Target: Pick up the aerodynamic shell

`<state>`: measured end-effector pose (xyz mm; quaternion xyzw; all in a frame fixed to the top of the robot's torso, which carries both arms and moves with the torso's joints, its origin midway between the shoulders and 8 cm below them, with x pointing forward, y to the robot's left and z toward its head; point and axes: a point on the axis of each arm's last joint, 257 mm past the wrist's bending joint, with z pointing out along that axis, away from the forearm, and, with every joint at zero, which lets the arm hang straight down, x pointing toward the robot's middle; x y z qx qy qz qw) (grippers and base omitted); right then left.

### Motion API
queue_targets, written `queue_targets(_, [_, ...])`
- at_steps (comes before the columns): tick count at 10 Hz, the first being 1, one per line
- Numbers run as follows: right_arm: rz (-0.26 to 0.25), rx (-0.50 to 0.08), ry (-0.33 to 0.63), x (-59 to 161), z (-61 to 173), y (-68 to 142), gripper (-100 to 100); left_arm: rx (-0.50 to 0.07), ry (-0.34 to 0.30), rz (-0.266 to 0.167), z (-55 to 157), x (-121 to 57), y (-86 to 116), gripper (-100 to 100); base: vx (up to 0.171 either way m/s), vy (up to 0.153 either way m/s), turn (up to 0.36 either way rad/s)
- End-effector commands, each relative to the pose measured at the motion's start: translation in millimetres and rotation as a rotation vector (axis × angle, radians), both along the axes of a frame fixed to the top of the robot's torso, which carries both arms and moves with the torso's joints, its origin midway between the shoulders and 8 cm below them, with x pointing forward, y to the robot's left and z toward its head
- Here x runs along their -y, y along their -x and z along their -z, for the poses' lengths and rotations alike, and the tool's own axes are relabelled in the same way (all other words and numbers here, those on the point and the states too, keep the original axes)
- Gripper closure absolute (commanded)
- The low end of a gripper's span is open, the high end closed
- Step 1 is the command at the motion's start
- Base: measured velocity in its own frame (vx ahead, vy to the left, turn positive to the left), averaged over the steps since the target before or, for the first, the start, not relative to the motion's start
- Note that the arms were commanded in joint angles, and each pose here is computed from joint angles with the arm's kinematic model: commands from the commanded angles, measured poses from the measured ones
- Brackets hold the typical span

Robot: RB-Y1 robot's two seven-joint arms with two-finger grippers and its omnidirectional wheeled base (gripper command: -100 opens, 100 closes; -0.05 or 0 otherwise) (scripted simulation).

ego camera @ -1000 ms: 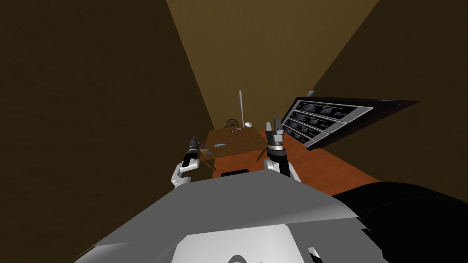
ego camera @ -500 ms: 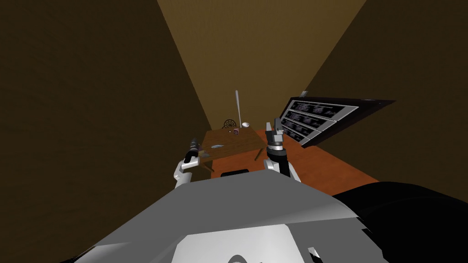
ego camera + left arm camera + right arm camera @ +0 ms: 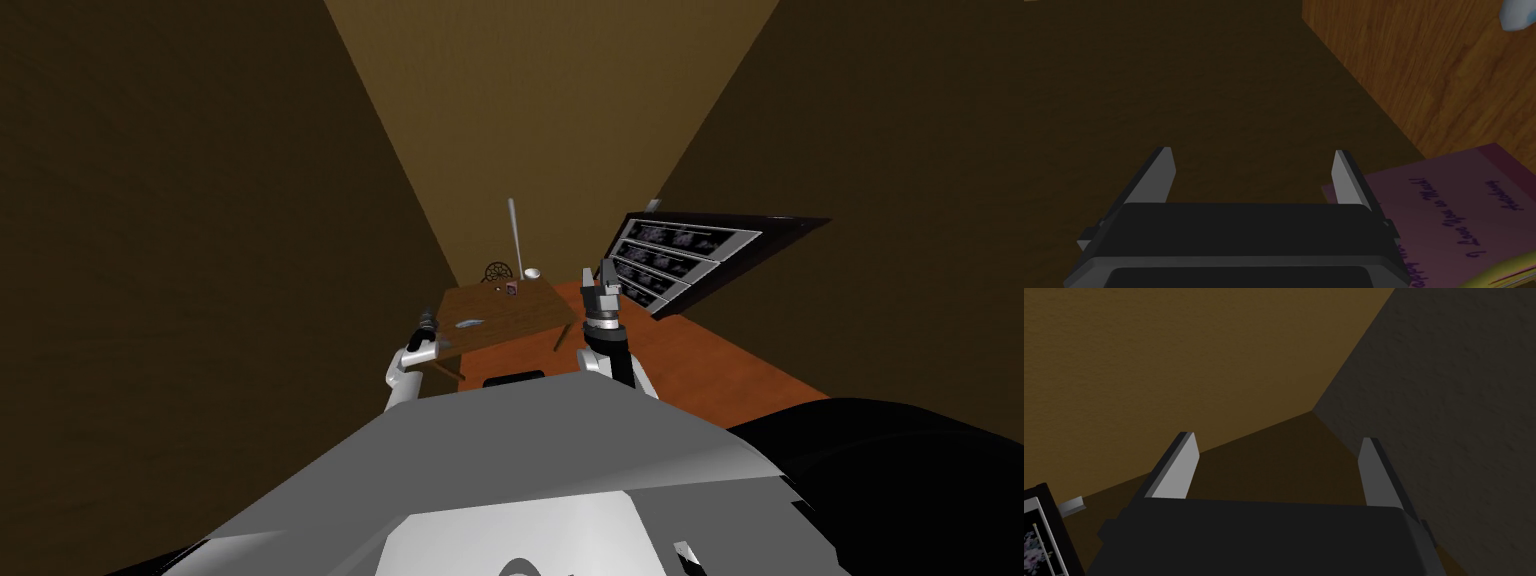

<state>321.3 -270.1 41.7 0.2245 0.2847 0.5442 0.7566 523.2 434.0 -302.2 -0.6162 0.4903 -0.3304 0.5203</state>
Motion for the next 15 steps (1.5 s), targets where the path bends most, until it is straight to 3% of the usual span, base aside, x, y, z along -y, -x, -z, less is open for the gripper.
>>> queue_targets(1, [0.0,0.0,0.0,0.0,0.0,0.0,0,-0.039,0.019,-0.014,15.6,-4.9,1.1,-100,0.011,-0.034,-0.064])
queue_targets(5, [0.0,0.0,0.0,0.0,0.0,0.0,0,-0.135,0.074,-0.058,50.2,-15.4,0.8,-100,0.012,-0.039,-0.069])
queue_targets(6, [0.0,0.0,0.0,0.0,0.0,0.0,0,-0.135,0.074,-0.058,50.2,-15.4,0.8,-100,0.005,-0.01,0.008])
queue_targets(11, [0.0,0.0,0.0,0.0,0.0,0.0,0,-0.245,0.147,-0.119,82.5,-25.7,-0.9,-100,0.012,-0.032,-0.07])
queue_targets(15, [0.0,0.0,0.0,0.0,0.0,0.0,0,-0.35,0.202,-0.163,117.3,-28.8,9.7,-100,0.021,-0.03,-0.066])
